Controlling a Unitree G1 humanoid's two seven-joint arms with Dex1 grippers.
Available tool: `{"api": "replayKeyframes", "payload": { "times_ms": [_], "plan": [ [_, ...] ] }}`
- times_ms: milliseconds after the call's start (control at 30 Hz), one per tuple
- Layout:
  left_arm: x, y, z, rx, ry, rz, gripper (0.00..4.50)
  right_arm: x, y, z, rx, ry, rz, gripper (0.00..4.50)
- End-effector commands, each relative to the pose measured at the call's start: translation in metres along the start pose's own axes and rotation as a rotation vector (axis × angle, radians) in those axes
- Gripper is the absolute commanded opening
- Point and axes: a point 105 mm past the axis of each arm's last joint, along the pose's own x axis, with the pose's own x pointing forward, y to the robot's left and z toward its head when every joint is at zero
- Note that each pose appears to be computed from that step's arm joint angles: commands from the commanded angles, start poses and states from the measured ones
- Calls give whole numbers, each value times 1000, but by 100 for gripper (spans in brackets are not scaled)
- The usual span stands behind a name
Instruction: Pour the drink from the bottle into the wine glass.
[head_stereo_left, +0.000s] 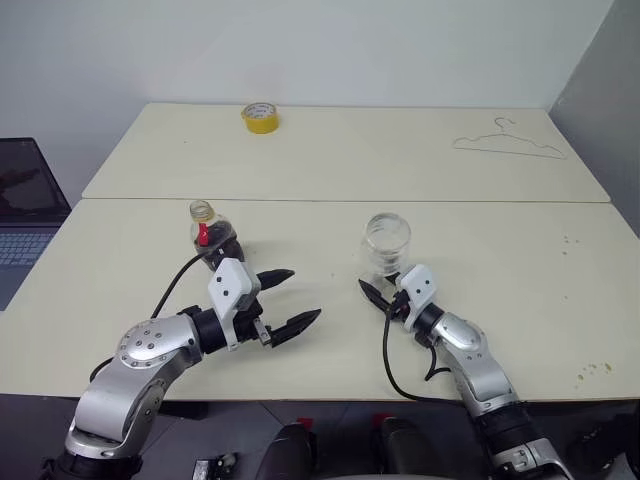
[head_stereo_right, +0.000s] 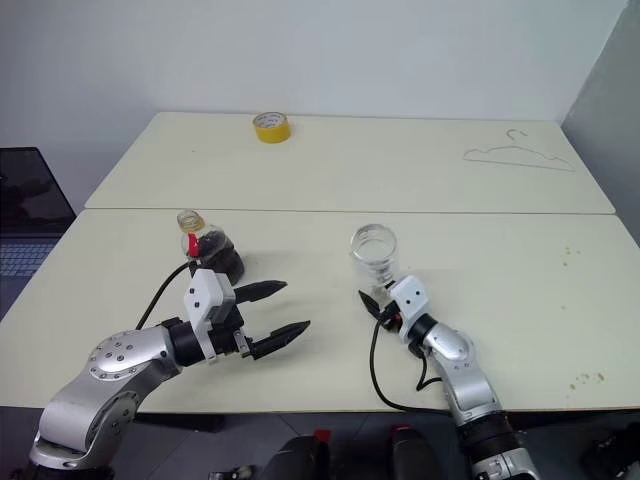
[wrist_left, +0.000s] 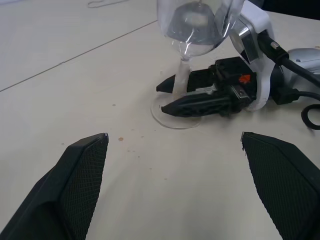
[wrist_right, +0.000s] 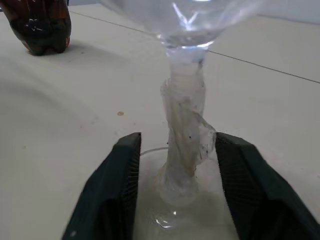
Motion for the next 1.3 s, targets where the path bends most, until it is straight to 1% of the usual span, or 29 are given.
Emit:
{"api": "replayKeyframes", "payload": {
  "times_ms": [33,100,133,267,433,600,667,800,867,1000,1067,1100,1200,1300],
  "plan": [
    [1,-1,6,27,-30,-2,450,-5,0,-5,-4,29,3,368],
    [0,-1,5,27,-30,4,450,-7,-1,-4,-3,32,4,438],
    [0,0,4,28,-29,6,450,-8,-1,-4,-1,32,5,448],
    [1,2,2,25,-29,32,450,-22,-2,1,-15,42,25,448],
    [1,5,0,3,-39,58,450,-50,-3,21,-26,9,44,448],
    [0,12,-3,-14,-59,146,450,-74,5,43,-29,-7,111,448],
    [-3,17,-6,-22,-71,203,450,-82,7,53,-23,-13,132,448],
    [-19,30,-14,-21,-94,376,450,-98,11,77,25,-17,190,448],
    [-28,32,-20,-21,-92,453,450,-102,15,84,38,-2,227,448],
    [-38,27,-29,-51,-89,520,450,-104,22,92,56,18,285,448],
    [-47,34,-32,-51,-90,602,450,-104,28,96,65,20,326,448],
    [-49,36,-32,-47,-92,627,450,-103,30,97,69,19,341,448],
    [-60,49,-25,39,-100,724,450,-101,34,103,74,6,375,448],
    [-68,59,-24,54,-99,783,450,-98,36,107,74,-3,391,448]
  ]
}}
